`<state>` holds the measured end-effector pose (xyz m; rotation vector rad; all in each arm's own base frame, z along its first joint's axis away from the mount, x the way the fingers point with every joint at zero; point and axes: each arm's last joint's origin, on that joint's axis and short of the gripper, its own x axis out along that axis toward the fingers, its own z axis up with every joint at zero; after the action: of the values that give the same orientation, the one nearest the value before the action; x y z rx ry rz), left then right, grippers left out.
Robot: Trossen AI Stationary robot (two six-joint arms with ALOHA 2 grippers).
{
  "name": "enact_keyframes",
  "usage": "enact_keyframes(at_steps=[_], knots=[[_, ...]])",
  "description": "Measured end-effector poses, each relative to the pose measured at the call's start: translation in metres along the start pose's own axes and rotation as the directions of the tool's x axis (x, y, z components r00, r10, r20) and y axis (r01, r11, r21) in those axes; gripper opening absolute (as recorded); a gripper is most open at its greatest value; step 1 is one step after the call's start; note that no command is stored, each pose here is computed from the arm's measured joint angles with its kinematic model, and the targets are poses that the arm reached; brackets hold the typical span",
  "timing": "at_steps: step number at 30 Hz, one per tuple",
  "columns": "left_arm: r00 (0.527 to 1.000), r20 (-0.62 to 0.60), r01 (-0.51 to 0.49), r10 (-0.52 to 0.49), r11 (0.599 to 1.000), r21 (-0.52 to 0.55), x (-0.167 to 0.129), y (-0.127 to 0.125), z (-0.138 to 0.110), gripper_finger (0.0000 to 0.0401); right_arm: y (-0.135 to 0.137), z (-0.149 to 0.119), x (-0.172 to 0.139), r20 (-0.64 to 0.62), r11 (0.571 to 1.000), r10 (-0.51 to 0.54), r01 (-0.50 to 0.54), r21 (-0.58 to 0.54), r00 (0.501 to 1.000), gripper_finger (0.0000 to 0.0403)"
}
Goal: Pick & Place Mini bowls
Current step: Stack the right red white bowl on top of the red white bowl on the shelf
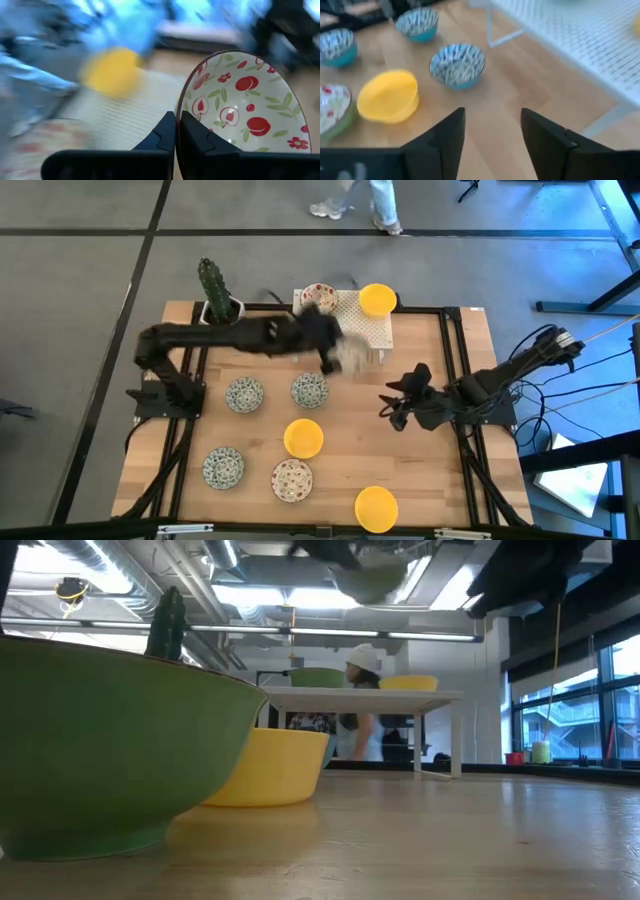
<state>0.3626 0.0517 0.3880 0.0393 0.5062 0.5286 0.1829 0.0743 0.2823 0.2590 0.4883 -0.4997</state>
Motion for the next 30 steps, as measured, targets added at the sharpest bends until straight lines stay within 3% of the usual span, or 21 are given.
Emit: enact_keyframes(at_steps=[3,6,10,13,16,30], knots=[[0.984,0.054,-0.162,0.172,0.976,-0.148,-0.019,0.053,0.013,0.0004,-0.001,0.001,-0.002,0.031,1.0,-0.013,0.013,0.006,0.999,0.0202],[0.965,0.005,-0.251,0.263,0.925,-0.286,-0.013,0.096,0.003,0.0004,0.001,-0.001,0.0,0.027,1.0,-0.023,0.023,-0.001,0.999,0.0204],[0.966,-0.118,-0.258,0.23,0.875,-0.41,0.017,0.13,-0.025,0.0004,0.005,-0.006,0.006,0.02,0.999,-0.048,0.049,-0.025,0.999,0.0204],[0.978,-0.146,-0.205,0.152,0.84,-0.502,0.041,0.15,-0.041,0.0005,0.008,-0.009,0.01,0.012,0.998,-0.058,0.058,-0.04,0.998,0.0204],[0.979,-0.165,-0.195,0.124,0.818,-0.542,0.053,0.162,-0.049,0.0008,0.009,-0.01,0.012,0.0,0.997,-0.059,0.059,-0.05,0.998,0.0204],[0.956,-0.261,-0.26,0.135,0.803,-0.537,0.077,0.173,-0.068,0.0011,0.009,-0.013,0.013,-0.033,0.996,-0.056,0.054,-0.067,0.998,0.0204]])
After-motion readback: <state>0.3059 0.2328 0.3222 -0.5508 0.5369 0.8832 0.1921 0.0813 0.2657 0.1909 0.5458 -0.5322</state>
